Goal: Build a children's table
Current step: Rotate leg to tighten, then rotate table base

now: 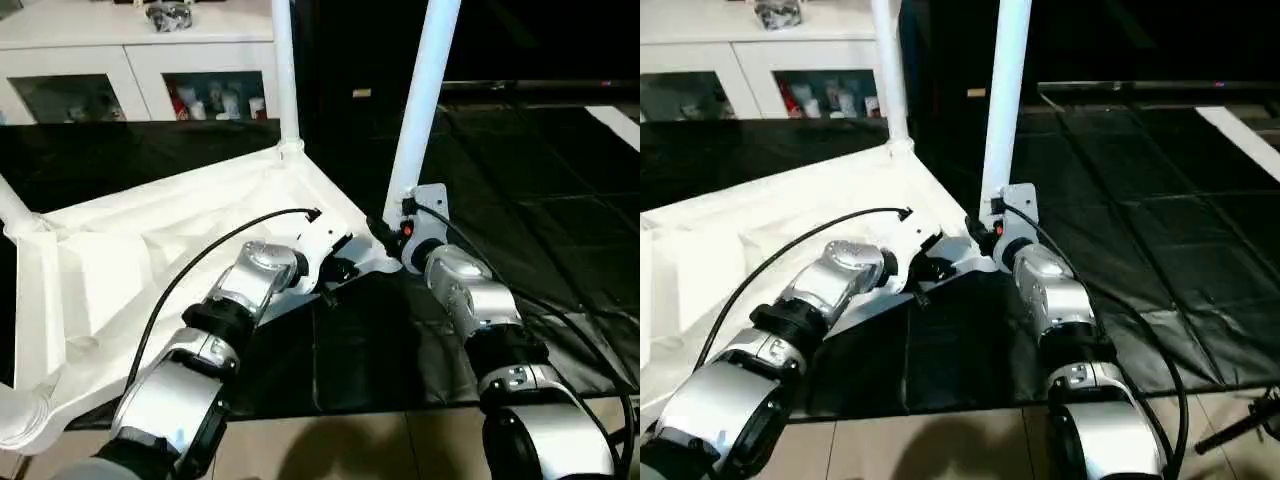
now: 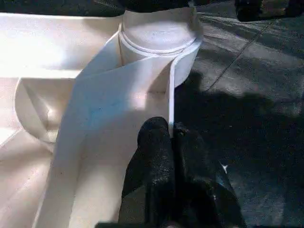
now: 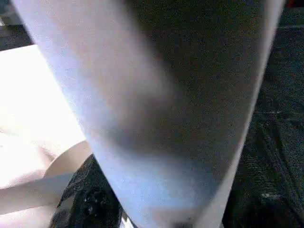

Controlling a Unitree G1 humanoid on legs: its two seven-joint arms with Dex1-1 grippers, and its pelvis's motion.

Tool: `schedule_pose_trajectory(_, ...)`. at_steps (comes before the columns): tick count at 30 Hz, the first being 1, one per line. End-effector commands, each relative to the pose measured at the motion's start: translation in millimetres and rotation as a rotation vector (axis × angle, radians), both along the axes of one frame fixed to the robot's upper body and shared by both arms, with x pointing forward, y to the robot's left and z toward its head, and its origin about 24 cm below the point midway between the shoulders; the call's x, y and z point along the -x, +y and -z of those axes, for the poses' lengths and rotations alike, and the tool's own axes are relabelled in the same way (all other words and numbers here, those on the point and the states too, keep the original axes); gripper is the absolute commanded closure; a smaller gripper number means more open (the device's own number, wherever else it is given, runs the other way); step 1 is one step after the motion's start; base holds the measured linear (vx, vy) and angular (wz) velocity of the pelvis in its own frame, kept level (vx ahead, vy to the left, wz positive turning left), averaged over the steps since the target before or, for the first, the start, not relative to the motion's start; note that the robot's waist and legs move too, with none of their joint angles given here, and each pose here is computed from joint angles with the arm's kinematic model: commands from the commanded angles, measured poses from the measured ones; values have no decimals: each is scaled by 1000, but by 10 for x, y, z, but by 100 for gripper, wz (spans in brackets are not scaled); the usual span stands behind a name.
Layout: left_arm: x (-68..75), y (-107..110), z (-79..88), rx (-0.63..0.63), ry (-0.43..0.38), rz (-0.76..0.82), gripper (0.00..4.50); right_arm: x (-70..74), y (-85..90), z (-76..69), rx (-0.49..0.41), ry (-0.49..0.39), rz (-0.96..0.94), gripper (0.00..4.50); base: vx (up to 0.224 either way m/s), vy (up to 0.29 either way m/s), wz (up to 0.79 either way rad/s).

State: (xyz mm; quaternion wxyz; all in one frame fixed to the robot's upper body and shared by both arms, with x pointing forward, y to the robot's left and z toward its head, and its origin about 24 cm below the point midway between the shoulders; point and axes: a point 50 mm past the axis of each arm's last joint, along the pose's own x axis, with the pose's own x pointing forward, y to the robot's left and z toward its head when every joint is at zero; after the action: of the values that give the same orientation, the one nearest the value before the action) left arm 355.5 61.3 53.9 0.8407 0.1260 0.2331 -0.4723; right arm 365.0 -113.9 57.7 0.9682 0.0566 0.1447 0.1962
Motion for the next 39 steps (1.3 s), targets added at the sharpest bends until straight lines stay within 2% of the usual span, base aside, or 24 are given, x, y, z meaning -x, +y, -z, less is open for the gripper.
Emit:
schedule_pose_trajectory(1, -95, -140, -303, 49, -139, 54, 450, 156, 392, 192, -65, 100, -165, 171, 0, 0, 0)
schedule_pose_trajectory(7, -101, 2, -270, 2, -161, 86, 450, 204, 133, 170, -53, 15, -218, 121, 0, 0, 0)
schedule_pose_trajectory(8, -101, 2, -270, 2, -161, 86, 450, 204, 133, 170, -53, 15, -218, 113, 0, 0, 0)
schedule_pose_trajectory(10, -113, 84, -266, -24, -182, 108, 450, 330, -103, 155, -43, -23, -307, 84, 0, 0, 0)
schedule_pose_trajectory(11, -114, 95, -267, -27, -184, 112, 450, 352, -138, 153, -38, -28, -321, 84, 0, 0, 0)
schedule_pose_trajectory(13, -119, 144, -271, -38, -194, 131, 450, 454, -344, 138, -13, -46, -369, 59, 0, 0, 0)
schedule_pose_trajectory(14, -119, 144, -271, -38, -194, 131, 450, 454, -344, 138, -13, -46, -369, 48, 0, 0, 0)
schedule_pose_trajectory(15, -116, 180, -275, -46, -205, 163, 450, 555, -604, 99, -13, -59, -388, 40, 0, 0, 0)
schedule_pose_trajectory(17, -106, 193, -279, -48, -213, 194, 450, 630, -797, 62, -10, -66, -395, 35, 0, 0, 0)
schedule_pose_trajectory(20, -91, 190, -277, -53, -225, 233, 450, 724, -963, 13, -9, -66, -424, 8, 0, 0, 0)
schedule_pose_trajectory(22, -86, 182, -274, -54, -243, 248, 450, 845, -1080, -49, -15, -60, -481, 8, 0, 0, 0)
schedule_pose_trajectory(26, -86, 153, -300, -9, -245, 243, 450, 910, -1117, -112, -27, -76, -485, 8, 0, 0, 0)
schedule_pose_trajectory(27, -86, 145, -310, 3, -242, 243, 423, 904, -1124, -121, -28, -86, -469, 2, 0, 0, 0)
schedule_pose_trajectory(28, -83, 135, -326, 15, -243, 249, 423, 898, -1124, -138, -52, -88, -459, 2, 0, 0, 0)
schedule_pose_trajectory(30, -77, 117, -368, 42, -239, 259, 395, 906, -1080, -176, -96, -104, -473, 0, 0, 0, 0)
schedule_pose_trajectory(35, -27, 155, -439, 48, -213, 306, 367, 967, -845, -228, -136, -143, -590, 0, 0, 0, 0)
schedule_pose_trajectory(36, 8, 230, -474, 40, -196, 314, 352, 979, -741, -259, -161, -154, -631, 0, 0, 0, 0)
schedule_pose_trajectory(39, 80, 392, -513, 1, -170, 321, 345, 966, -616, -304, -212, -162, -658, 0, 0, 0, 0)
